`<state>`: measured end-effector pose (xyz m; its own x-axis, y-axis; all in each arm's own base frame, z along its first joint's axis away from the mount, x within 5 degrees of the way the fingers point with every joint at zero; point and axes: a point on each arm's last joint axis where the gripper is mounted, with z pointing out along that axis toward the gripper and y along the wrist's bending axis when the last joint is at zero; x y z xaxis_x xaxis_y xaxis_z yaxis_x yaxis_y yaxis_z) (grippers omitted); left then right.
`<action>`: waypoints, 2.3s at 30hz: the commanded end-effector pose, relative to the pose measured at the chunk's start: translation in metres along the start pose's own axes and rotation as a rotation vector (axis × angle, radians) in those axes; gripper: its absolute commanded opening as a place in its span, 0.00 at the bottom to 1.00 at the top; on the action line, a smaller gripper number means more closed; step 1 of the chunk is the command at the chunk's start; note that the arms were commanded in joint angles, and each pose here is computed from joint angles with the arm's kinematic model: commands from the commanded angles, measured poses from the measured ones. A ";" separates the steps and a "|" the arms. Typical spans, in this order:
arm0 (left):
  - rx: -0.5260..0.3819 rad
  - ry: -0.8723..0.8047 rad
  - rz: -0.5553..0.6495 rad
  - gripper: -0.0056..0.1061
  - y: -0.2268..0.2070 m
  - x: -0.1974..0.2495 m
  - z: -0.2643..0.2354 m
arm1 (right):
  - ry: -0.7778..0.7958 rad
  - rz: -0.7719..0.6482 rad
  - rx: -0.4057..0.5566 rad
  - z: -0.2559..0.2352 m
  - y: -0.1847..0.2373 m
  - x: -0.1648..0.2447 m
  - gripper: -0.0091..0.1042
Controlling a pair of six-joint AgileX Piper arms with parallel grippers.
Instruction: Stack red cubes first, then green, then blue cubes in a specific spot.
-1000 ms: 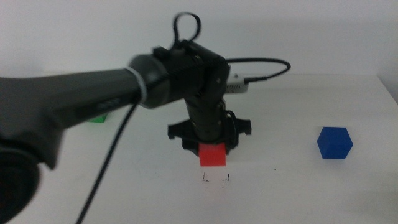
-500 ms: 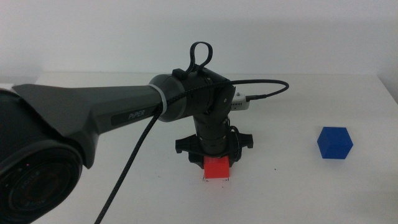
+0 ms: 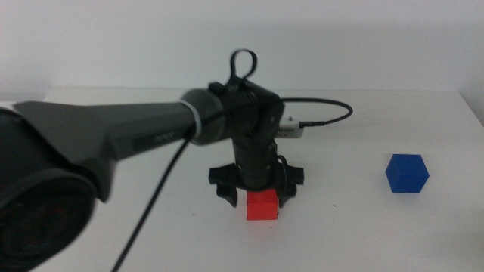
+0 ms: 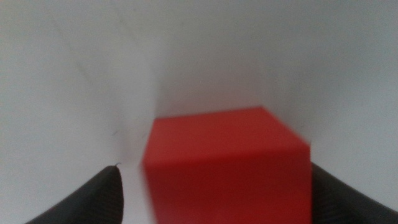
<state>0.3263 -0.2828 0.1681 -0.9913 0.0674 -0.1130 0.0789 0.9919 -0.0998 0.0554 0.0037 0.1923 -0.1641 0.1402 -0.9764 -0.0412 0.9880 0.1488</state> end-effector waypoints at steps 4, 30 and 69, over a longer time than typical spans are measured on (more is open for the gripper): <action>-0.034 -0.055 0.026 0.89 0.046 -0.015 -0.080 | -0.008 -0.013 0.005 0.000 -0.001 0.000 0.86; -0.066 -0.222 -0.046 0.89 0.281 -0.115 -0.055 | -0.008 -0.013 0.005 0.000 -0.001 0.000 0.86; 0.047 -0.171 -0.129 0.04 0.021 -0.004 -0.072 | -0.008 -0.013 0.005 0.000 -0.001 0.000 0.86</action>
<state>0.3241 -0.2528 0.2391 -0.9627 -0.0746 -0.2602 -0.0310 0.9853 -0.1678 0.0554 0.0037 0.1923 -0.1641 0.1402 -0.9764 -0.0412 0.9880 0.1488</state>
